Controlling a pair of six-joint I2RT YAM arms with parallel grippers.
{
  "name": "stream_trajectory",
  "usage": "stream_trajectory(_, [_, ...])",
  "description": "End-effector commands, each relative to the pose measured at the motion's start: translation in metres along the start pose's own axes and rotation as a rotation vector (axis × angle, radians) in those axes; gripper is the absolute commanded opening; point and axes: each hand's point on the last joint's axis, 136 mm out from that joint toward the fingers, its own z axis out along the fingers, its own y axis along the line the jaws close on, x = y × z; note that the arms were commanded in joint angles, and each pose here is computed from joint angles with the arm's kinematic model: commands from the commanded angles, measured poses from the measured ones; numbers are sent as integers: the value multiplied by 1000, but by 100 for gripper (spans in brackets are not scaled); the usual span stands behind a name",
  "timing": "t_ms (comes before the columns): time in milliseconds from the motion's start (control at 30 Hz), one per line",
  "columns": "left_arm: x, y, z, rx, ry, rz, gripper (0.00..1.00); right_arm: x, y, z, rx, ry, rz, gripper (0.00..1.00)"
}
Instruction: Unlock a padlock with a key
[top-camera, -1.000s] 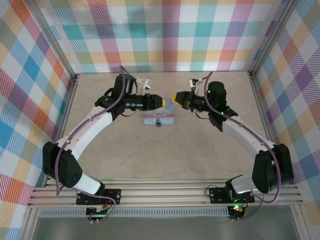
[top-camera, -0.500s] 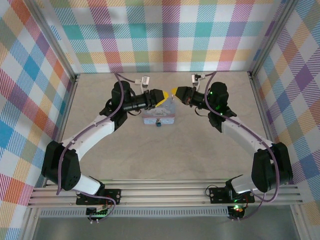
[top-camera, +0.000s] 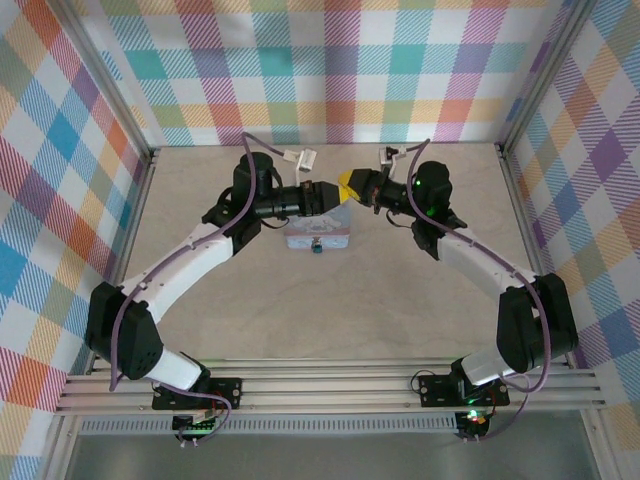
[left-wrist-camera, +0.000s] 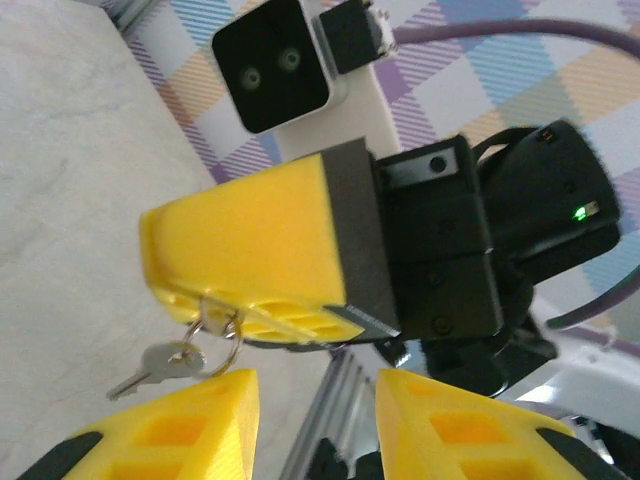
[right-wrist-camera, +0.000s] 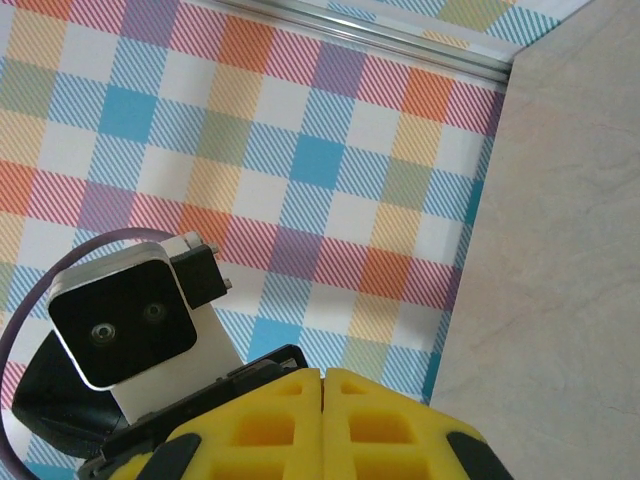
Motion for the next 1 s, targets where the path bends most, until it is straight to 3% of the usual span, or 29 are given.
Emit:
stream_trajectory(0, [8,5,-8,-89,53,118,36,-1,15,0,-18,11,6,0])
stream_trajectory(200, [6,9,-13,-139,48,182,42,-1,16,-2,-7,2,19,0])
stream_trajectory(700, [-13,5,-2,-98,-8,214,41,12,15,14,-5,39,51,0])
stream_trajectory(833, [-15,7,-1,-100,-10,220,31,14,14,16,4,45,57,0])
stream_trajectory(967, [-14,15,-4,-123,-4,219,11,19,12,17,9,65,59,0])
